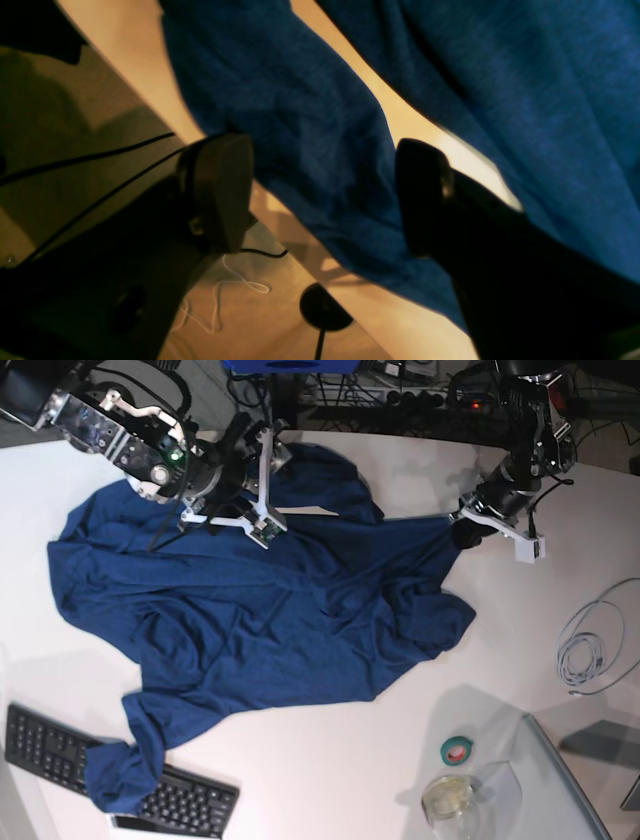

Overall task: Layout the t-shirt on the table in an organized manner, then fold the t-shirt properly
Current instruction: 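Drag the held collar edge away from the left gripper with the right gripper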

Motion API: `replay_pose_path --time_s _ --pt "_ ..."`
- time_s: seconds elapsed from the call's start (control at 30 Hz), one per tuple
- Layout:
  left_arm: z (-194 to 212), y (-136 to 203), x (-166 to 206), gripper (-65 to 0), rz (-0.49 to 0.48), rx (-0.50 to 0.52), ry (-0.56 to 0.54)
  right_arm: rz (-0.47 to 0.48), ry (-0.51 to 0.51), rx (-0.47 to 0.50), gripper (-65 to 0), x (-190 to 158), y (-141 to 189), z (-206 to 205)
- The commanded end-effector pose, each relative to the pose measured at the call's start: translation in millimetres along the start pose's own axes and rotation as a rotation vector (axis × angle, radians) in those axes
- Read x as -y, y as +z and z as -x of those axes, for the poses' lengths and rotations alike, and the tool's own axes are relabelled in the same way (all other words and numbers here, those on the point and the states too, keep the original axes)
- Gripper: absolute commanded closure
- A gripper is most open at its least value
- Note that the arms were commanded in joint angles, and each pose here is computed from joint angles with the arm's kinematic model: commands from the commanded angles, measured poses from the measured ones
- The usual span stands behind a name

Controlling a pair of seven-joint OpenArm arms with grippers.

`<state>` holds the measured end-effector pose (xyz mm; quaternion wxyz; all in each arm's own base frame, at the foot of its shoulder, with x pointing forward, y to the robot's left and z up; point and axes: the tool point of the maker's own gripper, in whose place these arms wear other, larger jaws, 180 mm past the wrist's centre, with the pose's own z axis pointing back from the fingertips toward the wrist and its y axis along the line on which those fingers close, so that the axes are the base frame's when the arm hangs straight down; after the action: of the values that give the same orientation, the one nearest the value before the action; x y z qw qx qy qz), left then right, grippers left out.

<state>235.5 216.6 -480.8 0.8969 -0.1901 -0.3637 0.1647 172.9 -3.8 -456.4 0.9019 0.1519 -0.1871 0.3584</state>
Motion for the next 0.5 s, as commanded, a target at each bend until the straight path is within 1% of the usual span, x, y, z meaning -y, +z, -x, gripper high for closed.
replay_pose_path --time_s 0.0,0.13,0.23,0.33,0.37,0.4,0.43,0.47 --pt "-10 3 -1 0.0 0.006 0.032 -0.007 0.018 0.003 0.026 -42.6 7 -1 -12" --pt "-8 4 -2 0.0 0.003 0.027 -0.007 0.013 -0.021 -0.003 -42.6 4 -19 -13" --pt "-8 4 -2 0.0 0.003 0.027 -0.007 0.013 -0.030 -0.016 -42.6 4 -26 -13" --pt "-8 4 -2 0.0 0.002 0.026 -0.006 -0.019 0.003 -0.031 -42.3 1 -29 -7" --pt "-8 4 -3 0.0 0.001 0.027 -0.006 -0.025 0.008 -0.041 -41.1 0 -31 -4" --pt "-8 5 -3 0.0 0.000 0.028 -0.005 -0.035 0.011 -0.049 -37.5 -2 -34 -2" --pt "-9 5 -3 0.0 -0.001 0.029 -0.004 -0.041 0.015 -0.057 -32.4 -3 -35 0" --pt "-9 5 -3 0.0 -0.001 0.029 -0.004 -0.048 0.021 -0.068 -24.6 -3 -37 4"
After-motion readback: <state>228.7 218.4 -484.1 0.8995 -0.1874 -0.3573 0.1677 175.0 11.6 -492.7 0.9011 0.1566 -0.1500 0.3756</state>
